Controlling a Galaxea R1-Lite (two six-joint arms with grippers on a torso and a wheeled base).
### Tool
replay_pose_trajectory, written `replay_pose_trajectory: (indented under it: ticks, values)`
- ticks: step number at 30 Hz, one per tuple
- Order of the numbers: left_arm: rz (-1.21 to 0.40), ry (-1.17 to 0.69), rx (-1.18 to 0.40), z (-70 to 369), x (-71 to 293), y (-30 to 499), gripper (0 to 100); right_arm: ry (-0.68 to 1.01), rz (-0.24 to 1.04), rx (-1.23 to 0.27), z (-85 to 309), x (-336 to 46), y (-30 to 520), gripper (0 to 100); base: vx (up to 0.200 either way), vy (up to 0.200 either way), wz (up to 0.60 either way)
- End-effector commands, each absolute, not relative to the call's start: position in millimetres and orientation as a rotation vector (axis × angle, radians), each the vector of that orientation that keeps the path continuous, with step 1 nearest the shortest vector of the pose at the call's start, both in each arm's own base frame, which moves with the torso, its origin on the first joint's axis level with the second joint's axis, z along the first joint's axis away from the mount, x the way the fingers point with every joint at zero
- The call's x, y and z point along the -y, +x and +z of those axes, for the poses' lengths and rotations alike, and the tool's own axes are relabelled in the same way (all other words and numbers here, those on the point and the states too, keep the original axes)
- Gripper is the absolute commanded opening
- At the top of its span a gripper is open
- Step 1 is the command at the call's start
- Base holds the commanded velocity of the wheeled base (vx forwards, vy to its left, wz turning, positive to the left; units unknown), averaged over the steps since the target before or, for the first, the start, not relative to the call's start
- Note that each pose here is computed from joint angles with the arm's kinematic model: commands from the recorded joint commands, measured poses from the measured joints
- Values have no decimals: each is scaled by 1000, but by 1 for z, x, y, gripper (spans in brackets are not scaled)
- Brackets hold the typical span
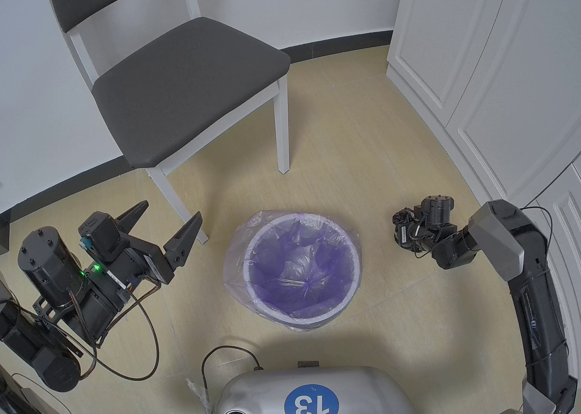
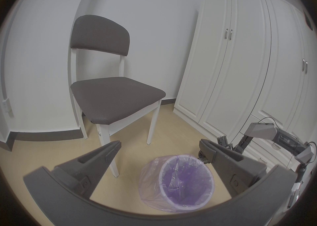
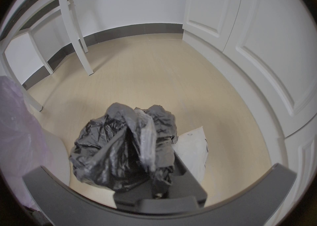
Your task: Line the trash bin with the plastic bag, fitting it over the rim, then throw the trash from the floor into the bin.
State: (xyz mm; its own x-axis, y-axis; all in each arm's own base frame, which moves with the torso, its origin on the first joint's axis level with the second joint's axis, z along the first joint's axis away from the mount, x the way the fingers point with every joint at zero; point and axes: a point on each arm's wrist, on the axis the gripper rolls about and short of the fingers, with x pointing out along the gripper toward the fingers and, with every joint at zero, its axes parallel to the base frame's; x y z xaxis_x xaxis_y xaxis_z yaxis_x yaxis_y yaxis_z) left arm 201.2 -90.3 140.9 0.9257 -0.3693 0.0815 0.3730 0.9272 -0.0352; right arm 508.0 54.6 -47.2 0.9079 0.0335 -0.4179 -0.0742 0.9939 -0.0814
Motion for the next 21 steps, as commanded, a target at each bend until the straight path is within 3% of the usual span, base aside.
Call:
replay_pose_trajectory:
  ticks: [1, 5, 15, 21]
  values:
    - [-380, -14, 135, 151, 87, 191, 100, -130, 62, -328, 32, -52, 477, 0, 0, 0, 0]
    - [-379, -19, 163, 156, 85, 186, 100, -132, 68, -301, 65, -53, 457, 0, 0, 0, 0]
    - [-377, 2, 223, 167, 81, 178, 100, -158, 150, -54, 207, -74, 350, 0, 0, 0, 0]
    - [-391, -7, 272, 177, 81, 169, 100, -152, 306, 10, 228, -118, 288, 0, 0, 0, 0]
